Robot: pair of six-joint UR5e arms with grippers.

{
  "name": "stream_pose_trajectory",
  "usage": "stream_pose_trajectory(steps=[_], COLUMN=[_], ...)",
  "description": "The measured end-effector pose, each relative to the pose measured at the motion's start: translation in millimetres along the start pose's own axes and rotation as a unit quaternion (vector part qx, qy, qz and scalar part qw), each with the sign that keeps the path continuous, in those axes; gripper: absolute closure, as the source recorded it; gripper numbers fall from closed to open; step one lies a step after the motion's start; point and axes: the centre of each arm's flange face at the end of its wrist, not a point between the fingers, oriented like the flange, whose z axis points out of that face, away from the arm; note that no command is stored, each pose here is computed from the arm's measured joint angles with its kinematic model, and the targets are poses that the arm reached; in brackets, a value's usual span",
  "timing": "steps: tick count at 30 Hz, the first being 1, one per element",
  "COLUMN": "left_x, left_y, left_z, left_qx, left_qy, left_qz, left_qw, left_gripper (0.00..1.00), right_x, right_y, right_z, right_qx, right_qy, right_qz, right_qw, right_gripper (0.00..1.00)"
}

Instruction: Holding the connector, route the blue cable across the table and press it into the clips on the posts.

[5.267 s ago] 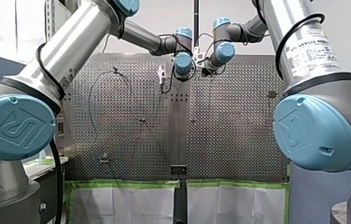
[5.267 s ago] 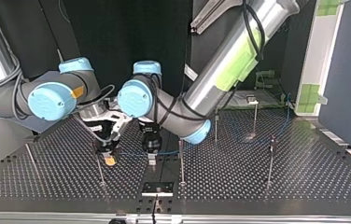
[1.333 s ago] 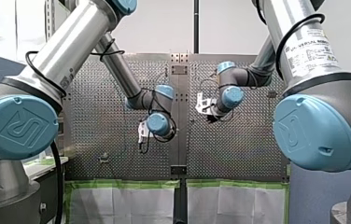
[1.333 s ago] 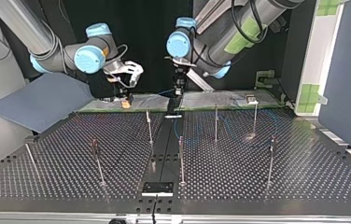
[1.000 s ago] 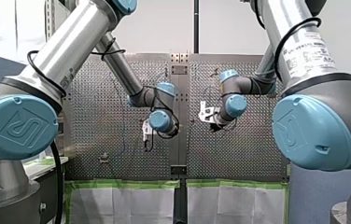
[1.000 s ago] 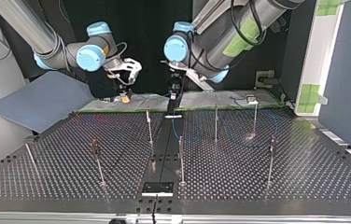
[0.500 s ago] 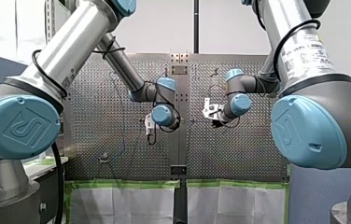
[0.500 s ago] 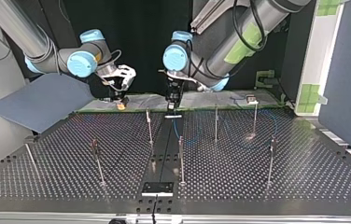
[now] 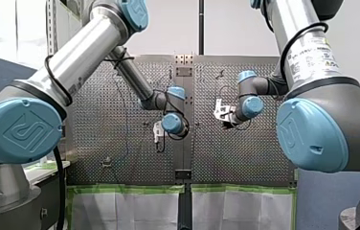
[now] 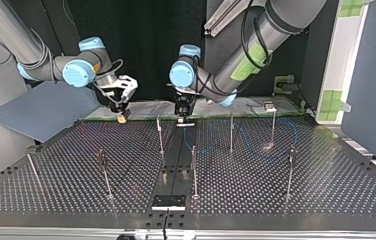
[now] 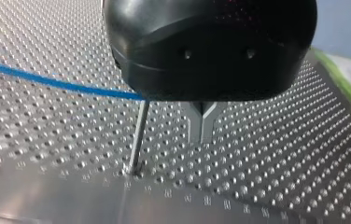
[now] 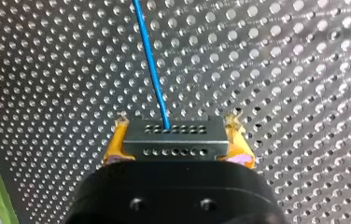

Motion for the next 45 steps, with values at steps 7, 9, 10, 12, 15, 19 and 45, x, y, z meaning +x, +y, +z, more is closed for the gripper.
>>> stream_pose_trajectory(steps=[7, 9, 10, 12, 15, 19, 45], left_x=[-19, -26, -30, -38, -45, -48, -33], left_y=[3.8, 5.8, 6.5, 7.8, 11.2, 15.3, -11.6], left_z=[22, 28, 30, 36, 42, 45, 12], left_qx=[-0.007, -0.009, -0.01, -0.01, -0.013, -0.017, -0.004], left_qy=[-0.017, -0.023, -0.026, -0.033, -0.037, -0.036, 0.032], left_qz=[-0.008, -0.01, -0.011, -0.014, -0.016, -0.014, 0.035], left_qw=[0.9998, 0.9996, 0.9996, 0.9993, 0.9991, 0.9991, 0.9989], left_gripper=[0.98, 0.98, 0.98, 0.98, 0.98, 0.9, 0.0], right_x=[1, -1, -3, -7, -8, 0, 30], right_y=[11.2, 15.6, 17.4, 21.7, 27.8, 34.0, 83.6], right_z=[8.9, 15.2, 17.9, 23.9, 31.3, 39.1, 49.0], right_qx=[-0.004, -0.003, -0.002, -0.001, -0.001, 0.004, 0.005], right_qy=[0.007, 0.01, 0.011, 0.011, 0.014, 0.024, 0.044], right_qz=[0.0018, 0.003, 0.0036, 0.0049, 0.0056, 0.005, -0.0082], right_qw=[1.0, 0.9999, 0.9999, 0.9999, 0.9999, 0.9997, 0.999], right_gripper=[1.0, 1.0, 1.0, 1.0, 1.0, 1.0, 1.0])
